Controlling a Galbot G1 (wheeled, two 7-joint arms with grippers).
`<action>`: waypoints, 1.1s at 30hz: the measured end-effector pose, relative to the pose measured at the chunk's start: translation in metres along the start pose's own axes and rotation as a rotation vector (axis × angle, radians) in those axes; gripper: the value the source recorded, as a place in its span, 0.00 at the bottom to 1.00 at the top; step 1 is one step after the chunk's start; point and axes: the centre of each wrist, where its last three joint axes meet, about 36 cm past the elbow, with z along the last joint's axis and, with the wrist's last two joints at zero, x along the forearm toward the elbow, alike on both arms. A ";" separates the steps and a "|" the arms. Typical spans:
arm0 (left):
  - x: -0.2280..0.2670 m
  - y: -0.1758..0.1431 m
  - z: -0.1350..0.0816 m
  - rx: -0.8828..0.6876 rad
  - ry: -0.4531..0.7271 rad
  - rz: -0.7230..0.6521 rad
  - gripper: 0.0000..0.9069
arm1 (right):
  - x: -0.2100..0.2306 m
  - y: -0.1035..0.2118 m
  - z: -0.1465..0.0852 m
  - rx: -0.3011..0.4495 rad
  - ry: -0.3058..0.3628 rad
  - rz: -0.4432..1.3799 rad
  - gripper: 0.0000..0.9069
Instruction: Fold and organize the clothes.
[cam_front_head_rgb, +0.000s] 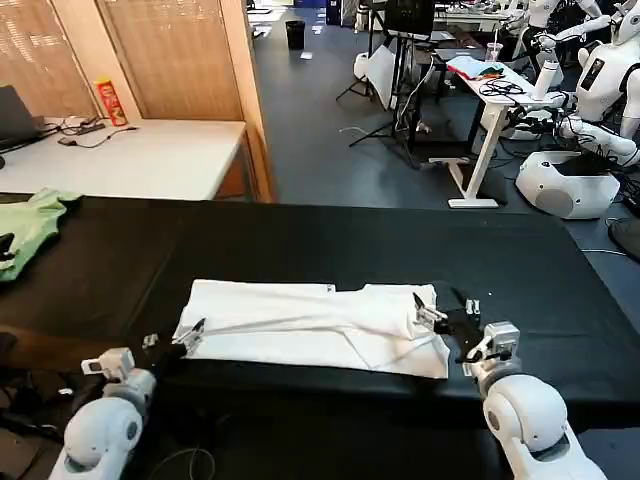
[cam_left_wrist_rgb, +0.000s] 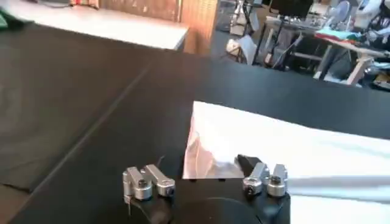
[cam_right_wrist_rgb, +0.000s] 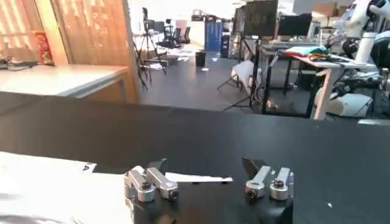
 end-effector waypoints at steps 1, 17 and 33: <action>0.000 -0.002 0.001 -0.010 0.001 0.003 0.72 | 0.000 0.000 0.000 0.001 -0.001 0.001 0.97; -0.012 -0.007 -0.008 -0.044 0.029 0.043 0.05 | 0.002 0.006 0.001 0.014 -0.021 -0.007 0.97; -0.012 0.018 -0.013 -0.290 -0.049 -0.037 0.00 | 0.007 0.008 0.001 0.001 -0.026 -0.003 0.97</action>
